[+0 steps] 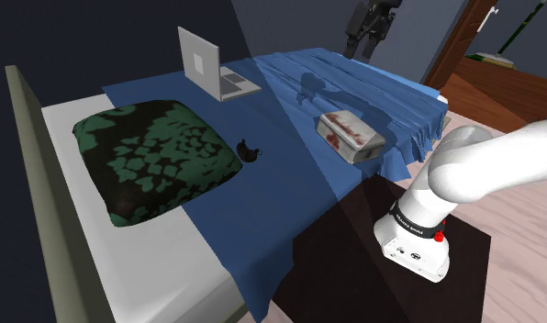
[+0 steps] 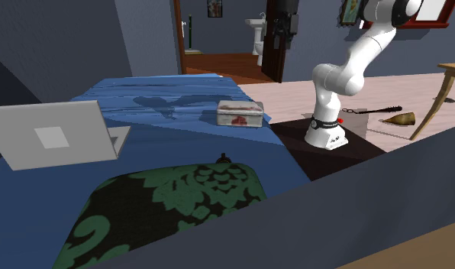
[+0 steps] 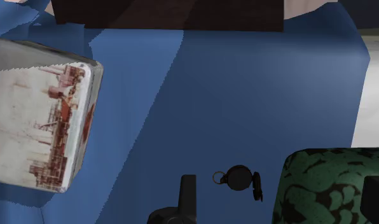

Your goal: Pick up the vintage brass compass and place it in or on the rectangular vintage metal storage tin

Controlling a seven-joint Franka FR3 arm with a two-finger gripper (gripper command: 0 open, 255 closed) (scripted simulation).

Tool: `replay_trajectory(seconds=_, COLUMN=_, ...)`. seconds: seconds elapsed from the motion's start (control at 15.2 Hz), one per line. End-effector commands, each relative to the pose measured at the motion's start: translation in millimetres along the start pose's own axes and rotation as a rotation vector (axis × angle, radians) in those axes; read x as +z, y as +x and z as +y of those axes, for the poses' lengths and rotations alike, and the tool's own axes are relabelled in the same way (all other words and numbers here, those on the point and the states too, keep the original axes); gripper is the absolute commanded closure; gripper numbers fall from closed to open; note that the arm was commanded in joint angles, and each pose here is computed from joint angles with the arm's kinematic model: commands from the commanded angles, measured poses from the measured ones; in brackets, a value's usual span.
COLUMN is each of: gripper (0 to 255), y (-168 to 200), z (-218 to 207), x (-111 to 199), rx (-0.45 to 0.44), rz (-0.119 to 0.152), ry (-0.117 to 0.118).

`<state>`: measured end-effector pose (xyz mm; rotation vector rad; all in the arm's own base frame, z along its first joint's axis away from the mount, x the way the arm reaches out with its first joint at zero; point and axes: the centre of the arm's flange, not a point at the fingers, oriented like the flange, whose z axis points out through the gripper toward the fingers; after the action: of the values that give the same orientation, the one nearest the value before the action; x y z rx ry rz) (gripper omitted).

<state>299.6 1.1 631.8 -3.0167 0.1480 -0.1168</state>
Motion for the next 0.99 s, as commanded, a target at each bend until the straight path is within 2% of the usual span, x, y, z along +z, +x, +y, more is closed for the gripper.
replay_trajectory(seconds=0.0, gripper=0, y=0.0, z=0.0, x=0.0, rx=0.0, rz=0.0, ry=0.0)
replay_trajectory(seconds=0.92, gripper=0, y=97.5, z=-36.4, x=154.9, rx=0.004, rz=-0.032, ry=0.025)
